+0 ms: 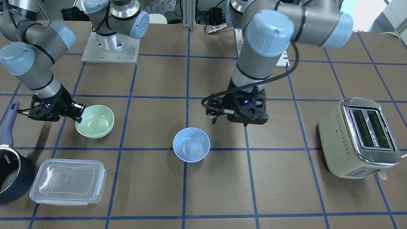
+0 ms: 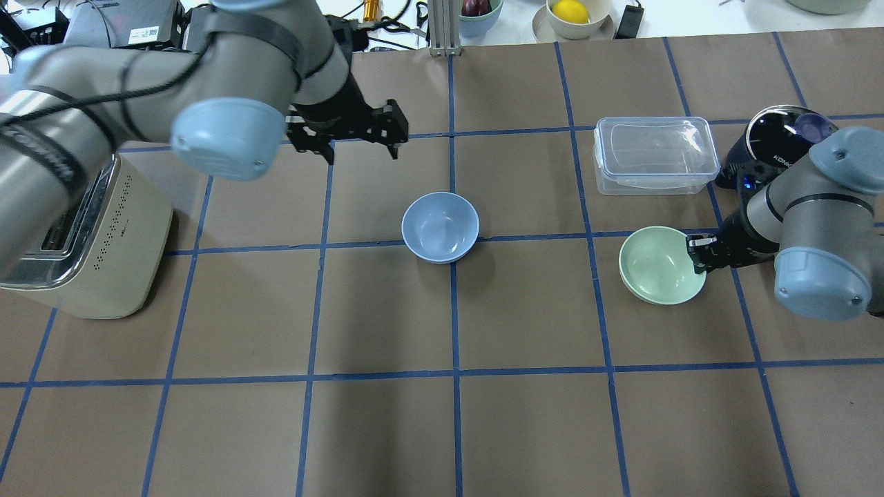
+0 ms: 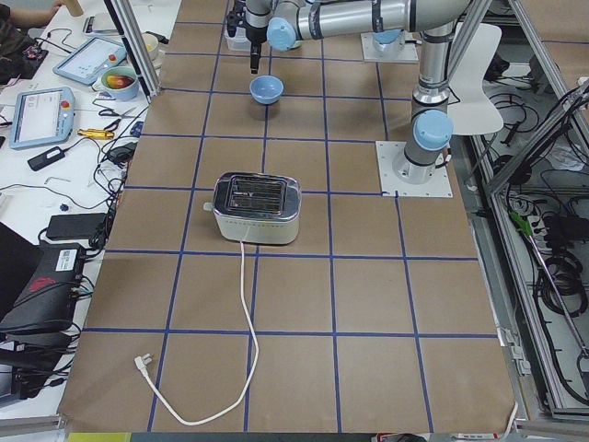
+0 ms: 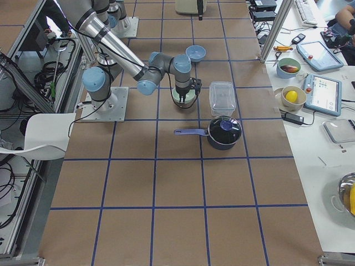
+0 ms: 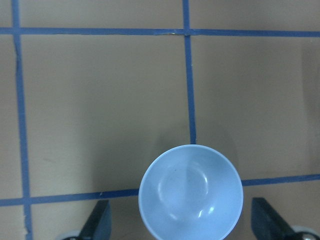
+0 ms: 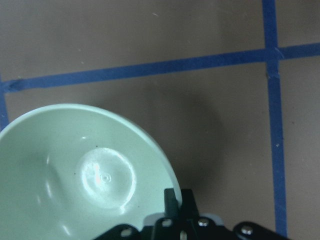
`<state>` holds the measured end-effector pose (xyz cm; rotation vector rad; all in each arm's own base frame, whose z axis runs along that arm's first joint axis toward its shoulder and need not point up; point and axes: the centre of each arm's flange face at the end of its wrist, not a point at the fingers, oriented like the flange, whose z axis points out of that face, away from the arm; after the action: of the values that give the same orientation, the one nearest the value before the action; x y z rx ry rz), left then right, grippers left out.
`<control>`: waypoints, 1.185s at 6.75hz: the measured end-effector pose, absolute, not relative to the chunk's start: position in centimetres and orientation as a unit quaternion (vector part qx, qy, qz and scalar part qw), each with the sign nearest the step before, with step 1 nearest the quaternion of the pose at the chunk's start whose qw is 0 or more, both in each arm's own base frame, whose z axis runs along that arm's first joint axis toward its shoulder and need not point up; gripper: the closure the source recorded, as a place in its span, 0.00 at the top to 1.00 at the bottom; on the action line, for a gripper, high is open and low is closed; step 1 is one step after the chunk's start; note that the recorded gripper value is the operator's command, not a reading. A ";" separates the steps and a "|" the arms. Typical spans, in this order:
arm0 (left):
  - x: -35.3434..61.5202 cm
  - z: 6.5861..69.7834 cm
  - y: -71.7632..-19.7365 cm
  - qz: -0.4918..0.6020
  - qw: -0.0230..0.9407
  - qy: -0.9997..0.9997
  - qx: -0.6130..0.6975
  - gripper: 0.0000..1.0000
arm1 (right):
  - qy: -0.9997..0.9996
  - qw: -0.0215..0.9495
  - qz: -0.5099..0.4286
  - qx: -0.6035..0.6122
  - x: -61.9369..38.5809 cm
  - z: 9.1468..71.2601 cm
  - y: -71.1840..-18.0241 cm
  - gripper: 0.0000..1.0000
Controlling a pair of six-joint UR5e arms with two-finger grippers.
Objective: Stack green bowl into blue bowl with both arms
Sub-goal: 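Carry the pale green bowl over the blue bowl and lower it in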
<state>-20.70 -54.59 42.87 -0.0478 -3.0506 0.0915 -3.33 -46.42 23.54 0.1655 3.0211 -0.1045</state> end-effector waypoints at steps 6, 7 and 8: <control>-13.0 52.0 -47.8 0.004 0.022 -0.998 -0.050 1.00 | 0.980 0.147 -0.017 0.135 21.0 28.9 -52.0 0.00; -13.1 51.7 -48.0 0.002 0.020 -0.998 -0.054 1.00 | 0.982 0.137 -0.013 0.131 24.5 28.5 -52.3 0.00; -13.1 51.7 -48.4 0.013 0.018 -0.998 -0.064 1.00 | 0.985 0.120 -0.009 0.125 26.9 27.6 -52.5 0.00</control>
<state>-13.13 -48.40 51.70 -0.1973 -3.0994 0.0406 26.89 -52.46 27.58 0.3662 2.8785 -0.0255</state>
